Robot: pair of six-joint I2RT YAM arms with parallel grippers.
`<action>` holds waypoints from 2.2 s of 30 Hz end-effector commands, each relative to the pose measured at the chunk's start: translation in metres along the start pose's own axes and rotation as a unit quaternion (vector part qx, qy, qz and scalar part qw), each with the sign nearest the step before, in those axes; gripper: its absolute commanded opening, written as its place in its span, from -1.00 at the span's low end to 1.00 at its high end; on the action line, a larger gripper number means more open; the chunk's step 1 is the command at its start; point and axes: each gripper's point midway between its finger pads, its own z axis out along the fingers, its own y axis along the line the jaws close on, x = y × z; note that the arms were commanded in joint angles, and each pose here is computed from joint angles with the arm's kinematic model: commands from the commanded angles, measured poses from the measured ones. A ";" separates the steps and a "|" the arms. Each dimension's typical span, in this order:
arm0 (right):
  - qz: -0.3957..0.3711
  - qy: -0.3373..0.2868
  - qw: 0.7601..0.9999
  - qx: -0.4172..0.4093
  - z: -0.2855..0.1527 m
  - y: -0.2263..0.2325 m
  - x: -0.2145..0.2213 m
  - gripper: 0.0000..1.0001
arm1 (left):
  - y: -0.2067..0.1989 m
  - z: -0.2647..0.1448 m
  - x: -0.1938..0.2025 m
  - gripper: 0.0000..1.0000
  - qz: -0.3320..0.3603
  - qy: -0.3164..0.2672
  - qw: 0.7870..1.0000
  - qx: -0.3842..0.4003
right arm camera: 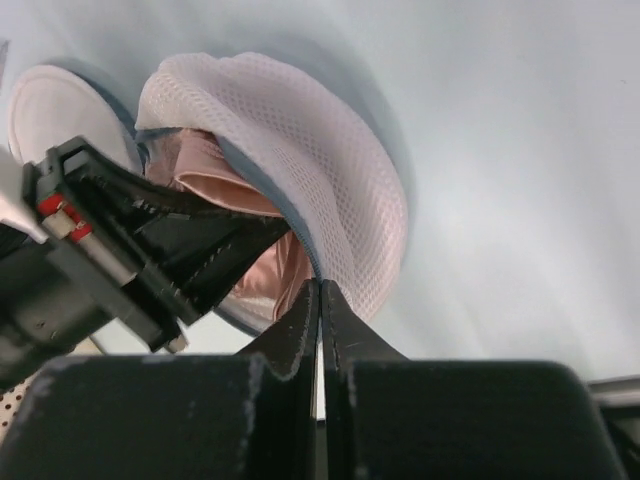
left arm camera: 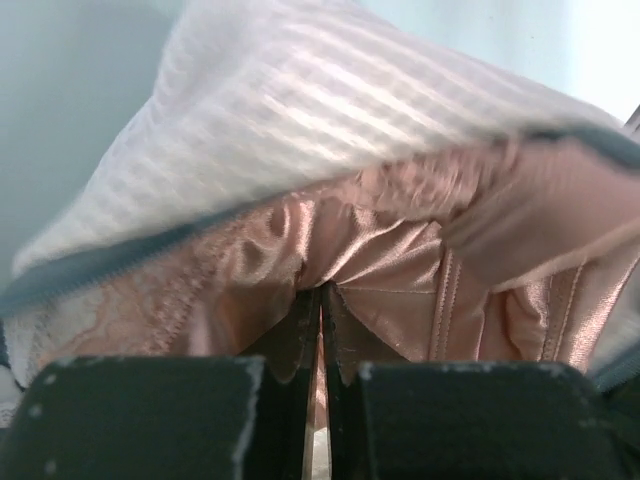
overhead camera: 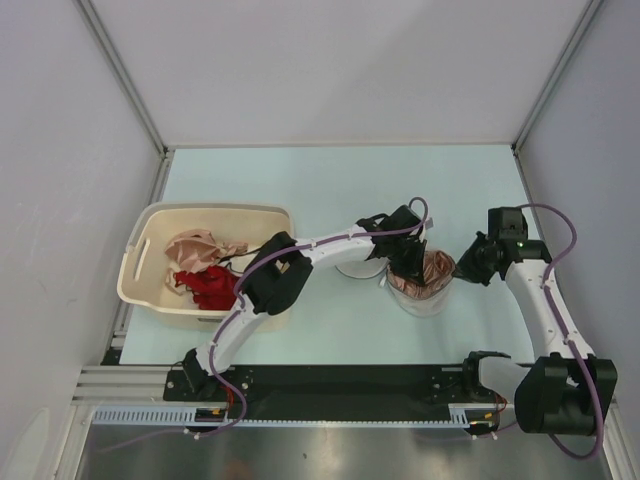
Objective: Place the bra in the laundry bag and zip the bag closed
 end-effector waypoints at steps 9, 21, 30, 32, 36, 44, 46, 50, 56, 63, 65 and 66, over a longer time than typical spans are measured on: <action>-0.007 0.012 1.000 0.008 -0.051 0.009 0.010 -1.00 | 0.047 0.016 0.023 -0.90 -0.011 0.021 0.996 -0.087; -0.033 0.020 0.999 0.015 -0.043 0.003 0.012 -1.00 | -0.006 -0.077 -0.010 -0.03 0.106 -0.026 0.993 -0.048; -0.033 0.030 0.999 0.014 -0.037 -0.002 0.021 -1.00 | 0.018 -0.186 -0.024 0.40 0.046 -0.113 0.987 -0.102; -0.032 0.031 0.999 0.014 -0.037 -0.003 0.024 -1.00 | 0.038 -0.195 -0.024 0.43 0.000 -0.122 0.984 -0.130; -0.023 0.028 0.999 0.010 -0.039 -0.003 0.026 -1.00 | 0.093 -0.200 -0.036 0.44 -0.062 -0.127 0.972 -0.188; -0.016 0.027 1.000 0.001 -0.041 -0.001 0.028 -1.00 | 0.155 -0.181 -0.071 0.25 -0.045 -0.097 0.952 -0.287; -0.017 0.026 1.000 0.000 -0.042 0.000 0.026 -1.00 | 0.171 -0.174 -0.066 0.23 -0.055 -0.080 0.950 -0.296; -0.020 0.025 0.999 -0.001 -0.043 0.001 0.023 -1.00 | 0.188 -0.160 -0.054 0.29 -0.069 -0.061 0.949 -0.301; -0.022 0.032 0.999 0.002 -0.039 0.000 0.024 -1.00 | 0.207 -0.145 -0.037 0.37 -0.082 -0.041 0.944 -0.317; -0.033 0.028 0.999 0.008 -0.039 -0.002 0.021 -1.00 | 0.199 -0.128 -0.032 0.04 -0.080 -0.044 0.963 -0.253; -0.036 0.025 0.999 0.010 -0.040 -0.002 0.018 -0.95 | 0.196 -0.127 -0.032 -0.20 -0.074 -0.044 0.966 -0.243; -0.039 0.026 0.999 0.011 -0.040 -0.003 0.018 -0.92 | 0.197 -0.127 -0.031 -0.30 -0.073 -0.041 0.967 -0.240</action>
